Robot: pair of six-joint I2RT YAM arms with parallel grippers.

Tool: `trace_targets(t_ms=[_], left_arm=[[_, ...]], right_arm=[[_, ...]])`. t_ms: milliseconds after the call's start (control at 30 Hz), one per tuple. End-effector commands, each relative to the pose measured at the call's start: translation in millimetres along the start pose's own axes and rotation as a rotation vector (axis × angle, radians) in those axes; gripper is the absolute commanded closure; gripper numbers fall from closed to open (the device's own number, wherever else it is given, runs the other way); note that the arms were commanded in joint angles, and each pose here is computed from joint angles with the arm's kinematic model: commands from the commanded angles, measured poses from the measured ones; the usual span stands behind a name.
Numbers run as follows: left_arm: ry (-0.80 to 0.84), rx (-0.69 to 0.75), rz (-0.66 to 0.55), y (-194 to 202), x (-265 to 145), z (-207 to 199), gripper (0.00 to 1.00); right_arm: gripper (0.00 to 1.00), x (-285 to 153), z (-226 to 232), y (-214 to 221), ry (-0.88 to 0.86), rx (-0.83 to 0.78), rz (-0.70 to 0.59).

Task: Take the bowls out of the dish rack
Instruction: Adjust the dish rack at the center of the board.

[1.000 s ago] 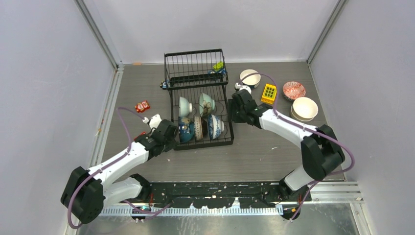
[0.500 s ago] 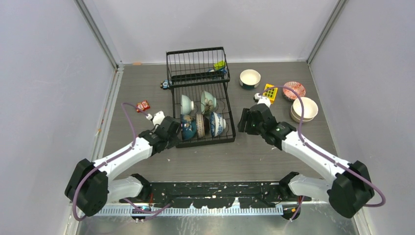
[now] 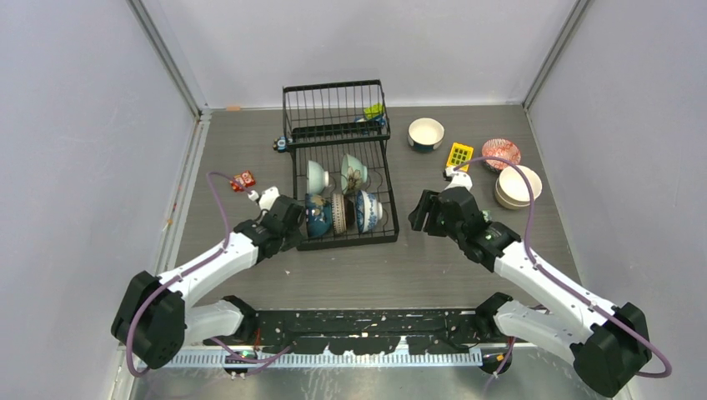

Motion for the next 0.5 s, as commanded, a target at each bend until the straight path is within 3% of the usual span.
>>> trace_targets(t_ms=[0,100,300,467], left_arm=[[0.016,-0.04,-0.141,-35.1,-12.0,-4.8,1.0],[0.019,-0.023,-0.146,-33.9,-23.1,2.0,0.9],[0.045,-0.009,-0.194,-38.4,-57.9,16.9,0.4],[0.077,0.005,-0.218,-40.7,-85.6,26.1,0.19]], right_arm=[[0.36,-7.7,14.3,-6.5,-0.103,0.03,-0.041],[0.33,-13.8,17.1,-9.5,-0.143,0.076,-0.076],[0.16,-30.3,25.5,-24.3,-0.164,0.17,-0.122],[0.09,-40.5,30.6,-34.9,-0.17,0.187,-0.146]])
Point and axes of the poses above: each gripper's point midway between its finger pads, its own x axis out along the fingers, its own z axis along the line the jaws close on, y = z × x, the point moved 4 cm from there along -x, back along the fingers, and after that the axes turned 9 degrees about x, right-handed, at the moved point
